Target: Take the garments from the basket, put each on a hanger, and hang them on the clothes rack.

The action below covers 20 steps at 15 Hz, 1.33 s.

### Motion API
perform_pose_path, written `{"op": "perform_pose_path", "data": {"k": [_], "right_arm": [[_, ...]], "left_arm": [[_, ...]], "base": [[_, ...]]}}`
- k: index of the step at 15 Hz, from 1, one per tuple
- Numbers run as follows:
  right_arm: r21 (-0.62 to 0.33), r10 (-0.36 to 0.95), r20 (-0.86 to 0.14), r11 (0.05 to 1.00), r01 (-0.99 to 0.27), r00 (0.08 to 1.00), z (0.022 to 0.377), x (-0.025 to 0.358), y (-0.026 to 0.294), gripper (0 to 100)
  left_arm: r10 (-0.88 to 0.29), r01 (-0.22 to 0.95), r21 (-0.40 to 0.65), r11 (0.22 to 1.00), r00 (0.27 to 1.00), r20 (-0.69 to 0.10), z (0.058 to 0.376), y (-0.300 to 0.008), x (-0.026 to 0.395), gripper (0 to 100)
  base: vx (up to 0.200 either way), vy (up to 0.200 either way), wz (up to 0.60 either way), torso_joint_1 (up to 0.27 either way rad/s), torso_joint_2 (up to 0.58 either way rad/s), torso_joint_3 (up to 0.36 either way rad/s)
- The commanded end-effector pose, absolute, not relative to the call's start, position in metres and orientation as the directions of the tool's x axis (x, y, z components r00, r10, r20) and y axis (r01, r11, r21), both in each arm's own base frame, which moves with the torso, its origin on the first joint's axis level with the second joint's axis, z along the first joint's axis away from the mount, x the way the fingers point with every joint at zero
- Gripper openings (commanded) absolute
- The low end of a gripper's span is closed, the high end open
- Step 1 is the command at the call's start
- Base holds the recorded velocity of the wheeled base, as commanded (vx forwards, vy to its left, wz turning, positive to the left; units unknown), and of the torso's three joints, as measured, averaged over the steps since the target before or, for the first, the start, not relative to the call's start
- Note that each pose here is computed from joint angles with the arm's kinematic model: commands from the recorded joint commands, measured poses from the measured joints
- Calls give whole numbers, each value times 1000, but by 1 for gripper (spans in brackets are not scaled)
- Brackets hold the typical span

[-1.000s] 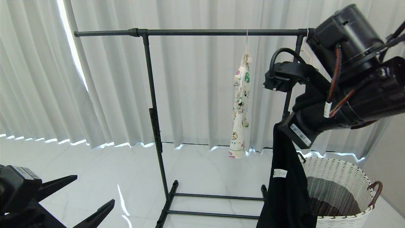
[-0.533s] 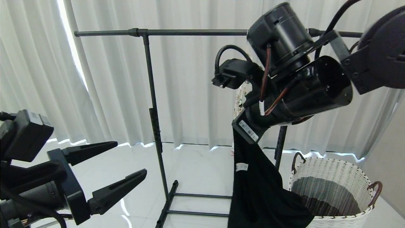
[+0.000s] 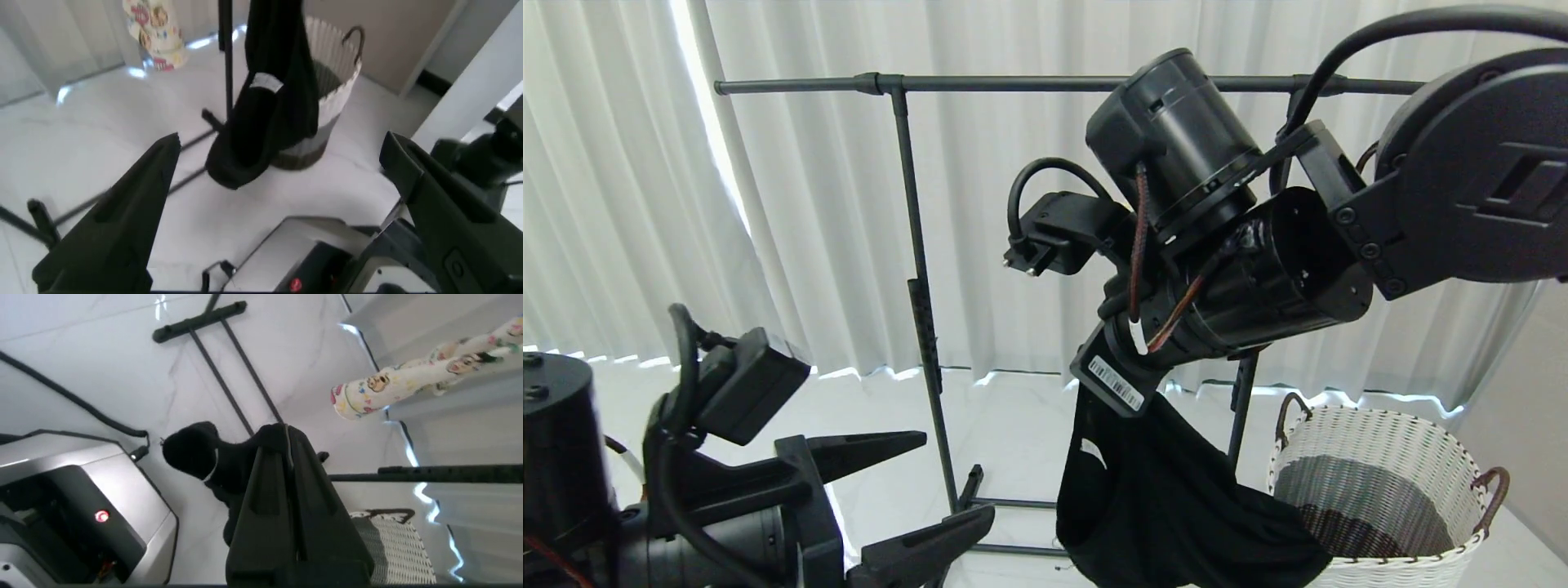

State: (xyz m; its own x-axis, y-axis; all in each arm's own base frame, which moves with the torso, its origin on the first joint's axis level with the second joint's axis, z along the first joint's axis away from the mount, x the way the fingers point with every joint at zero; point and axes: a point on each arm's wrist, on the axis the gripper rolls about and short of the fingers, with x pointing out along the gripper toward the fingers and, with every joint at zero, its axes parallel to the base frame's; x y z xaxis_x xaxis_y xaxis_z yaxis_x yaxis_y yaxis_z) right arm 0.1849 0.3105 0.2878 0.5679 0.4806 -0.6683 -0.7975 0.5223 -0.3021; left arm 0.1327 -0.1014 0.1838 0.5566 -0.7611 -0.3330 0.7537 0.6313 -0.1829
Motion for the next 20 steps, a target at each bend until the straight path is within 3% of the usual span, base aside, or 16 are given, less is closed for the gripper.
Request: {"op": "perform_pose_path", "data": {"k": [1,6,14,20], "right_arm": [[-302,499,-668,495,-814,552,288,174,316,0],[-302,544,-667,427,-852,509,288,147,329,0],[-302,551,-665,418,-857,504,290,143,329,0],[-301,560,-656,419,-856,505,295,141,326,0]], "left_arm": [[-747,746,-202,635,524,-409,168,-111,143,100],[-726,752,-209,625,461,-511,146,-132,150,100],[-621,703,-174,689,450,-641,115,-155,162,100],[-600,675,-192,712,443,-666,104,-161,169,100]], "base": [[0,0,0,0,0,0],[0,0,0,0,0,0],[0,0,0,0,0,0],[0,0,0,0,0,0]]}}
